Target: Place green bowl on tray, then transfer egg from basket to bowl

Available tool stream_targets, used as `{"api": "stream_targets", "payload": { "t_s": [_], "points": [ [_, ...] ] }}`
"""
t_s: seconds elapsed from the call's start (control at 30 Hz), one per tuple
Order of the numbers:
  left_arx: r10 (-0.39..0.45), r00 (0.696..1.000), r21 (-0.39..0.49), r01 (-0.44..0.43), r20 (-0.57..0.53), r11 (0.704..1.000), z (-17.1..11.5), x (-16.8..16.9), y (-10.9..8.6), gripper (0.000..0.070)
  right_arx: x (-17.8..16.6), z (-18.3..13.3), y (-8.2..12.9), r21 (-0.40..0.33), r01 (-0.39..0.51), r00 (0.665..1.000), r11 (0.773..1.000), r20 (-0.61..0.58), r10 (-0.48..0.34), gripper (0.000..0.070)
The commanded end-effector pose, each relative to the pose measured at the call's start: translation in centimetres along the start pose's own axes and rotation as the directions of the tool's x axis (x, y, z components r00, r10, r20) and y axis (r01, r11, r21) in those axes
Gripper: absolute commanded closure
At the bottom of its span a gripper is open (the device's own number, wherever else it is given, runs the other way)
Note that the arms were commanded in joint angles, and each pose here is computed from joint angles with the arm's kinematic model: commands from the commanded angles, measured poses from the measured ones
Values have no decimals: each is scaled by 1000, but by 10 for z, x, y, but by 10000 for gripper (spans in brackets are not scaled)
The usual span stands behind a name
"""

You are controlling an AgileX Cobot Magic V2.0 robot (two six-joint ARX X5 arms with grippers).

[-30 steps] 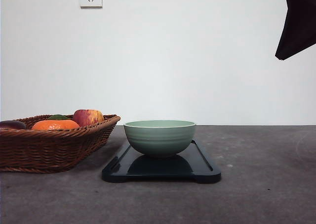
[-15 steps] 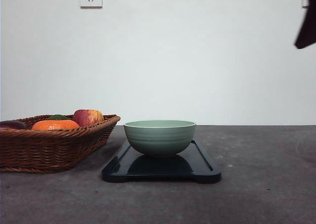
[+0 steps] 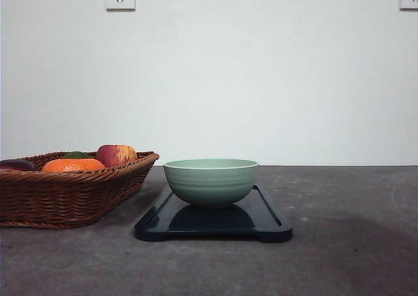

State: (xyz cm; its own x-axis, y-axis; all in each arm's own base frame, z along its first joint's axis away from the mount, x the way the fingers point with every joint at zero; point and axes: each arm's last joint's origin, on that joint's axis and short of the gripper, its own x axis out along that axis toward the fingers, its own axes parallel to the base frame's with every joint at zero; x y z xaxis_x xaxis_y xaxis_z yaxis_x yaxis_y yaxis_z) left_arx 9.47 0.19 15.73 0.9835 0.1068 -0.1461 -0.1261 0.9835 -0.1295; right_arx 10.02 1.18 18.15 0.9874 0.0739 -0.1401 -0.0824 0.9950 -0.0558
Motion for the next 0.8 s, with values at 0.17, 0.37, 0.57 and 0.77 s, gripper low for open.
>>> {"api": "stream_targets", "payload": {
  "t_s": [0.17,0.37,0.57,0.77],
  "points": [
    [0,1000,8,0,-24,1000,-7,2,1,700,-1,-23,-2,36,28,998,999,50,-30,688],
    [0,1000,9,0,-25,1000,-7,2,1,700,-1,-27,-2,44,34,999,998,16,-35,688],
    [0,1000,9,0,-25,1000,-7,2,1,700,-1,-25,-2,45,31,999,998,36,-33,688],
    [0,1000,9,0,-25,1000,-7,2,1,700,-1,-24,-2,46,31,998,998,46,-33,688]
  ]
}}
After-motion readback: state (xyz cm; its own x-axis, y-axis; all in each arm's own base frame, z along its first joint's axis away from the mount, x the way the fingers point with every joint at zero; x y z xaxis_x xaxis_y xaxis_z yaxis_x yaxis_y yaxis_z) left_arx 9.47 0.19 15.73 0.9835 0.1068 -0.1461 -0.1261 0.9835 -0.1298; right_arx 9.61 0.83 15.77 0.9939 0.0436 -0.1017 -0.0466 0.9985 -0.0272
